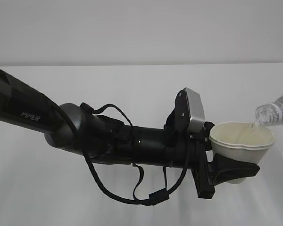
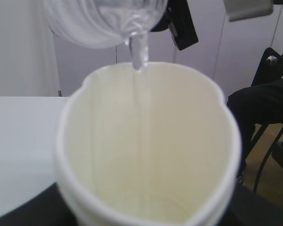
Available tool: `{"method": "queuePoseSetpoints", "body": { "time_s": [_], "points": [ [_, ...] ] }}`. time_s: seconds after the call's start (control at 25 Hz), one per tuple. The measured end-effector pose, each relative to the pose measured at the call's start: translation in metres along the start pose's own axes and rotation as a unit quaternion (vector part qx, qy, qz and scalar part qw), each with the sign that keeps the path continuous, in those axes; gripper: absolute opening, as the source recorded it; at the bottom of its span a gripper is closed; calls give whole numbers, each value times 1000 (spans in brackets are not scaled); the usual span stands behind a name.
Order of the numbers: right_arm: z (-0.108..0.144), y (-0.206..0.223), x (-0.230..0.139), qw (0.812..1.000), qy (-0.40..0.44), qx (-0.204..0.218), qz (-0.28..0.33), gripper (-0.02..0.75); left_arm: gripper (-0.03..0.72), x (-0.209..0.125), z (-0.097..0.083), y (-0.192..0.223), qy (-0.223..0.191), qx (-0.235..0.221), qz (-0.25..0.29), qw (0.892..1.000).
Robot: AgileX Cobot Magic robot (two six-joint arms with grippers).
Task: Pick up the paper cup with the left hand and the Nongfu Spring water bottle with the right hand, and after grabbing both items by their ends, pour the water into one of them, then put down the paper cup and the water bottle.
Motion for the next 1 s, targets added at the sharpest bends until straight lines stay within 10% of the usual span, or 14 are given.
{"method": "queuePoseSetpoints", "body": {
  "time_s": [1.0],
  "points": [
    [-1, 0, 0, 1000, 3, -2, 1, 420, 401, 0, 0, 0, 0, -1, 0, 1000]
  ]
}}
Point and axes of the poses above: a point on each arm's last joint axis where the gripper is mounted, y pointing out along that axis toward the gripper, z along the wrist's bending axis when the last joint is at zero, x = y × z, the point moved 4 cm from there along y, pointing out along that axis toward the gripper, and after that the axes turned 9 degrees about y, right-handed, at the moved point
